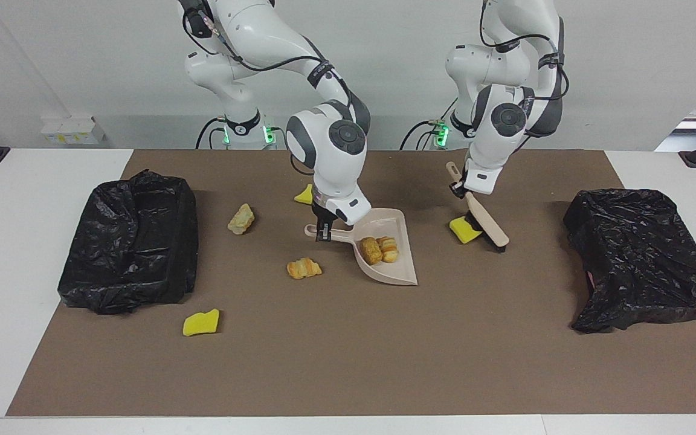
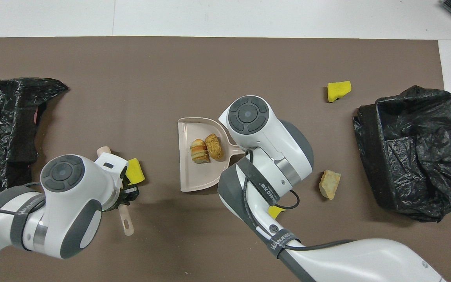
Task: Sweep and dump trash in bin
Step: 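Sweep the yellow sponge into the dustpan with the left gripper's brush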
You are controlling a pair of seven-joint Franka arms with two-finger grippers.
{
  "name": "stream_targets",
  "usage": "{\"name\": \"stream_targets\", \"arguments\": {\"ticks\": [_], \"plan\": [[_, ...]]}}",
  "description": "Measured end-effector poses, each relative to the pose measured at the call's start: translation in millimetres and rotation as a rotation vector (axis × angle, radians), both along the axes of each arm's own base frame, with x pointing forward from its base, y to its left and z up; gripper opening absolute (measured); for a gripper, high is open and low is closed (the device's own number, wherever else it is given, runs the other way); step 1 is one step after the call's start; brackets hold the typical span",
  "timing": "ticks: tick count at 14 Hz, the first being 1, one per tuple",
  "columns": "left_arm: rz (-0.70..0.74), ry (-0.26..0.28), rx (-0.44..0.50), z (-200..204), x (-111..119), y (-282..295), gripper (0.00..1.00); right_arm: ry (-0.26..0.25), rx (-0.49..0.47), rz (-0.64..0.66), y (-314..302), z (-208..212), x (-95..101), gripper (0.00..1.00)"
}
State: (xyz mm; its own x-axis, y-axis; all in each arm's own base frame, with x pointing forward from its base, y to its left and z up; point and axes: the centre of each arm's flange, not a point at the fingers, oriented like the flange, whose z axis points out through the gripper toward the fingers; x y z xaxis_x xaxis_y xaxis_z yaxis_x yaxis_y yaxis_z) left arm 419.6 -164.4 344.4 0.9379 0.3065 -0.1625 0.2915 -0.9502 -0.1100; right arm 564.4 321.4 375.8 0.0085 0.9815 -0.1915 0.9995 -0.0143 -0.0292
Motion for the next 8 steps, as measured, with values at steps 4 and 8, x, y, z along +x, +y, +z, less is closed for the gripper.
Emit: {"name": "stream_targets", "arguments": {"ticks": [4,8], "plan": [[-0.104,-0.053,-0.095,-11,-3,-54,0.26,0.001,0.0,0.0,0,0,-0.1,0.32],[-0.196,-0.086,-0.192,-5,-24,-115,0.26,0.003,-0.002,-0.002,0,-2,-0.6,0.32]]}}
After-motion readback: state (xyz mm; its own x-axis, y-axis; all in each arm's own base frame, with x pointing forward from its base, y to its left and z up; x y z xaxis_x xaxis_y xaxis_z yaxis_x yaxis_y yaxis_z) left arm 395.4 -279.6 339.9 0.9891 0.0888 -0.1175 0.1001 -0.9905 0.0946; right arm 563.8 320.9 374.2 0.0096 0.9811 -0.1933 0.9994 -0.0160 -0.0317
